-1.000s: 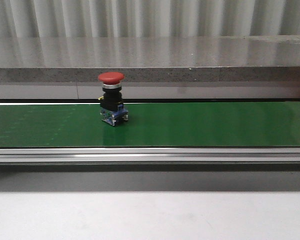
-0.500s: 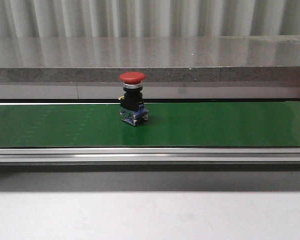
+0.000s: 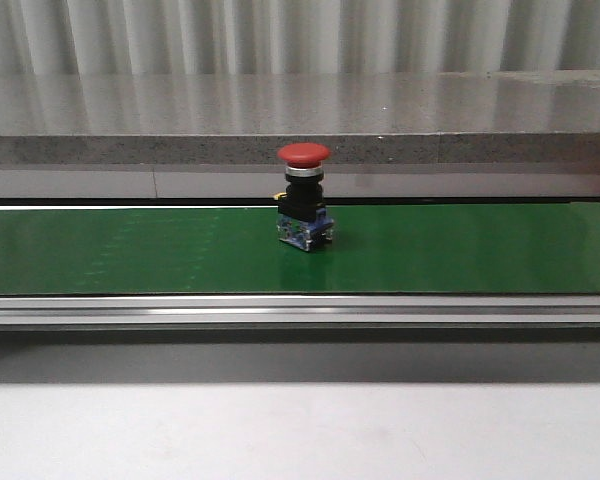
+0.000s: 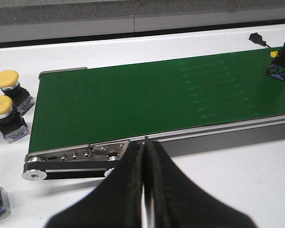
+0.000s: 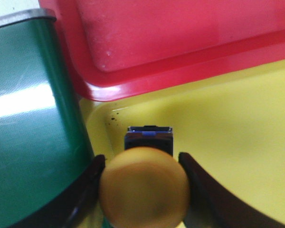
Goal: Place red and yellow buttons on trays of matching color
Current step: 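Carry the yellow button with the right gripper into the yellow tray, release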
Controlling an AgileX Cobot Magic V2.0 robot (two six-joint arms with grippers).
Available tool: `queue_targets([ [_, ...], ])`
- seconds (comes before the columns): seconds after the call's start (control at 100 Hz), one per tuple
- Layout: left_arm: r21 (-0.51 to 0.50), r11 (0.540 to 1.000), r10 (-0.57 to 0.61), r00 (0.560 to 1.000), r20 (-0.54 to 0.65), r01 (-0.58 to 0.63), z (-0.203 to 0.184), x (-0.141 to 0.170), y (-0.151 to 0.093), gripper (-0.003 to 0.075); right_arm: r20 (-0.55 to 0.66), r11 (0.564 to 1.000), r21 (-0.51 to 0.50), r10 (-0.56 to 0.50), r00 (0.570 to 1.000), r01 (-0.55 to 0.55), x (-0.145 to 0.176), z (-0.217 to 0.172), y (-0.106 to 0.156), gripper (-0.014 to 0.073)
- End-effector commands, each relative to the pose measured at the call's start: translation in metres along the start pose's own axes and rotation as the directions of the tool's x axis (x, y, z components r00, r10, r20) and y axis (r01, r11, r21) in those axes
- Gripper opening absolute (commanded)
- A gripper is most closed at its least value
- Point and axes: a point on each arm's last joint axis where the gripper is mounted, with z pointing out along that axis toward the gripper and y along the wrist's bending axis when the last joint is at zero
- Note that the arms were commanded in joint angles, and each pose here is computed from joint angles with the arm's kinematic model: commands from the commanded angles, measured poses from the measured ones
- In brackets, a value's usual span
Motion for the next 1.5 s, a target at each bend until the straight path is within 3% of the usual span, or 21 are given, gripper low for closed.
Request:
queue_targets([
  [0.0, 0.009, 1.0, -0.005, 0.996, 0.084, 0.004, -0.004, -0.013, -0.001, -0.002, 0.073, 1.0, 0.015, -0.001, 0.997, -0.001, -0.009, -0.011, -0.003, 0.0171],
  [0.42, 0.009, 1.0, -0.005, 0.996, 0.084, 0.004, -0.004, -0.013, -0.001, -0.002, 0.022, 1.0, -0.017, 0.026, 0.999, -0.026, -0.013, 0.022, -0.002, 0.0178],
  [0.49, 0.009, 1.0, -0.005, 0.996, 0.084, 0.004, -0.004, -0.013, -0.001, -0.002, 0.024, 0.999, -0.019, 0.028, 0.999, -0.028, -0.014, 0.022, -0.002, 0.0226],
  [0.66, 0.009, 1.0, -0.005, 0.996, 0.084, 0.004, -0.004, -0.013, -0.001, -0.002, 0.025, 0.999, -0.02, 0.03, 0.999, -0.029, -0.014, 0.022, -0.002, 0.0465],
  [0.81, 0.009, 1.0, -0.005, 0.996, 0.084, 0.004, -0.004, -0.013, -0.001, -0.002, 0.032, 0.999, -0.021, 0.035, 0.999, -0.034, -0.013, 0.018, -0.002, 0.0475],
  [1.26, 0.009, 1.0, -0.005, 0.996, 0.084, 0.004, -0.004, -0.013, -0.001, -0.002, 0.193, 0.998, -0.041, 0.046, 0.98, -0.039, -0.002, -0.06, 0.005, 0.0475],
  [1.49, 0.009, 1.0, -0.005, 0.996, 0.084, 0.004, -0.004, -0.013, -0.001, -0.002, 0.284, 0.996, -0.079, -0.009, 0.959, 0.032, 0.01, -0.1, 0.031, 0.0477],
])
